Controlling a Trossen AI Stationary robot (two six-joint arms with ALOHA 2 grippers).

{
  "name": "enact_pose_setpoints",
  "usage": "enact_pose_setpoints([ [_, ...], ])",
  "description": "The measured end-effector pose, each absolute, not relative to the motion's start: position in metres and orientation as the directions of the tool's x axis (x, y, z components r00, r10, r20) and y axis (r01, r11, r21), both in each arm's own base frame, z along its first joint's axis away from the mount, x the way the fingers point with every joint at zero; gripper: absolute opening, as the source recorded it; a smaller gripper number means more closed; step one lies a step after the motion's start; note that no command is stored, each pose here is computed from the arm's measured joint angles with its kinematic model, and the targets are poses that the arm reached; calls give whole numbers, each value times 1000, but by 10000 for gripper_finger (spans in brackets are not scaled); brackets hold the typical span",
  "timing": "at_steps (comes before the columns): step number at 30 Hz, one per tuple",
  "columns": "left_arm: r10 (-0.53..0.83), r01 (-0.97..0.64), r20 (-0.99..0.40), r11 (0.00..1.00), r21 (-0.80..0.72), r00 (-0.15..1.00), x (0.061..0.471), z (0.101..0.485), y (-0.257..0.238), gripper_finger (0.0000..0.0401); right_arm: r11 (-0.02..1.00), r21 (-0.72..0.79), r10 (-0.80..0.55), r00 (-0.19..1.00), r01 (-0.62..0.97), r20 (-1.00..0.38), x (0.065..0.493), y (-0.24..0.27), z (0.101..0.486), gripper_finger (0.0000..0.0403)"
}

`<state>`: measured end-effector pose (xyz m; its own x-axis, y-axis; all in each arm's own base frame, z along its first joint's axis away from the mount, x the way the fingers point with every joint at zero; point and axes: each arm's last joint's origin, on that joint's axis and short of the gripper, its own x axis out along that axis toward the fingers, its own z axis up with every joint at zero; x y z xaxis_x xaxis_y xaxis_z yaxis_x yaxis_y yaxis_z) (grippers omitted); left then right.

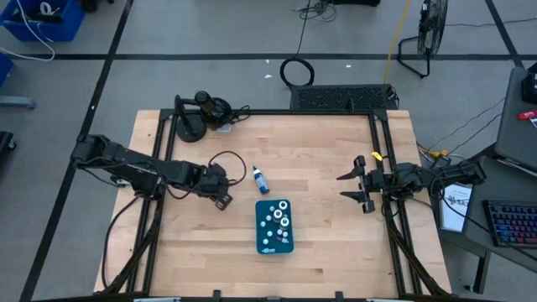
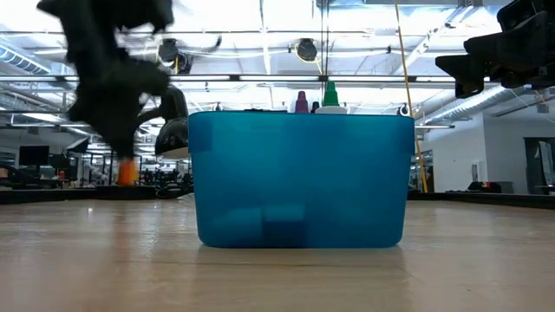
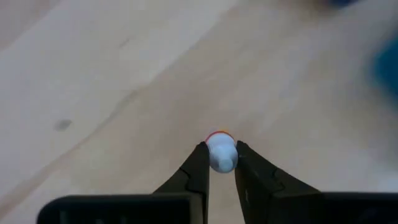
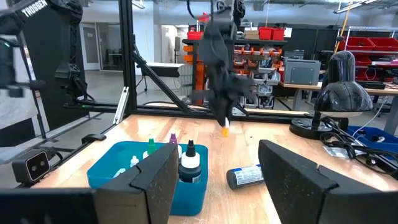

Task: Pick & Place food coloring
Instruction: Put the orange small food coloring bottle into the blue bin

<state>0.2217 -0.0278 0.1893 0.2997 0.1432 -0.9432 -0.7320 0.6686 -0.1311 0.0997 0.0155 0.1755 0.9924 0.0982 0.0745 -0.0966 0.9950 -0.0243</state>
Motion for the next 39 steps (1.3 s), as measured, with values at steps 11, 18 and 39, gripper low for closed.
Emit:
enact_pose_setpoints([
  [11,1,-344,-717,878,-333,697,290,289,-81,52,995,-24,98,992,-97,75,100,15,176,212],
  [18,17,-341,-859,922,-185,511,337,265,-102,52,995,-24,98,992,-97,74,100,15,175,212],
  [39,-14,-399,-960,908,-130,279,386,183,-89,52,995,-24,98,992,-97,73,100,15,175,212],
])
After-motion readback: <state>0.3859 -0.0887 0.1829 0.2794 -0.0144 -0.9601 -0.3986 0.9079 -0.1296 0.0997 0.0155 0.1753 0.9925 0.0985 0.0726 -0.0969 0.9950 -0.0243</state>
